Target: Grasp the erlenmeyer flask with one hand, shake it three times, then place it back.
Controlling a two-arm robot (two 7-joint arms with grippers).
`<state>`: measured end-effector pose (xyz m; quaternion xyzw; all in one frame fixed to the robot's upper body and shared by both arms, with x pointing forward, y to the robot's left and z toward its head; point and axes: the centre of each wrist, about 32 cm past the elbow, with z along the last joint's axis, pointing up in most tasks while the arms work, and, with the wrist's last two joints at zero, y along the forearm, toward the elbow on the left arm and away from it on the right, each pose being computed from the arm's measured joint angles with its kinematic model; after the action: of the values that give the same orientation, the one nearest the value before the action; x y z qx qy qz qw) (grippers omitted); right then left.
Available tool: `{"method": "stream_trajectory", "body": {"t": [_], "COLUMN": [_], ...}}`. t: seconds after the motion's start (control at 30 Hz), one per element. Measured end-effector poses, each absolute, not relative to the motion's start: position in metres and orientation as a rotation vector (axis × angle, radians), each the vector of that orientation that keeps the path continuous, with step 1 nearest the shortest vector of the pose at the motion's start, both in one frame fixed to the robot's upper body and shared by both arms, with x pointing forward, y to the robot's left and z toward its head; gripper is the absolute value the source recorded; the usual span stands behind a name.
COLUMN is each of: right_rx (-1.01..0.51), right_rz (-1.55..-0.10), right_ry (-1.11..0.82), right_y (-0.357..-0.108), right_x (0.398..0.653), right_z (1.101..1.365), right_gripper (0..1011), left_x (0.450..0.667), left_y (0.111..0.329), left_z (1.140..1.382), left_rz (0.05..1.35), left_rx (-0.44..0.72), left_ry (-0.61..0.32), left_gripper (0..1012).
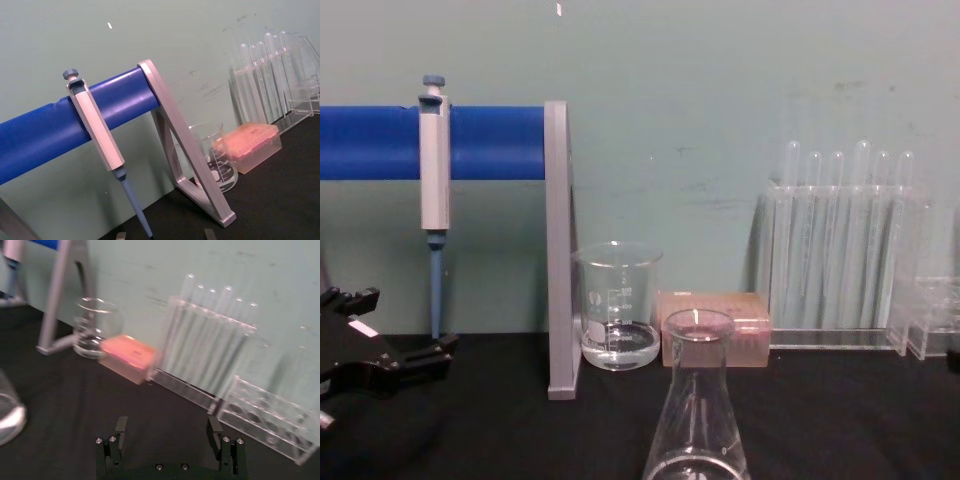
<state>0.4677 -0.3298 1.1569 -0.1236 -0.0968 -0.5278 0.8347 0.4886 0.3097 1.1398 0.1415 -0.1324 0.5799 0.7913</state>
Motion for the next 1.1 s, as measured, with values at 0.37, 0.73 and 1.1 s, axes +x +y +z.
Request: {"method": "stream_trajectory", "body": {"t": [0.37,0.73,1.1], "right_rx": [-0.165,-0.127,-0.098], "right_rz": [-0.93,-0.803,-0.693], "right_ry": [-0.143,-0.115,-0.114], "right_y": [-0.326,-0.317,-0.302], "right_x": [0.461,0.459,0.465], "right_z": [1.164,1.164,1.164], "right_gripper": [1002,1002,1003], "left_x": [0.489,0.489,0.489], "left_y": [0.31,0.31,0.31], "left_z": [1.14,1.14,1.14], "left_rz": [1.248,1.248,1.248], "left_rx": [0.304,0.305,0.304], "left_ry": [-0.285,-0.285,-0.285], "left_gripper": [1001,1001,1002]}}
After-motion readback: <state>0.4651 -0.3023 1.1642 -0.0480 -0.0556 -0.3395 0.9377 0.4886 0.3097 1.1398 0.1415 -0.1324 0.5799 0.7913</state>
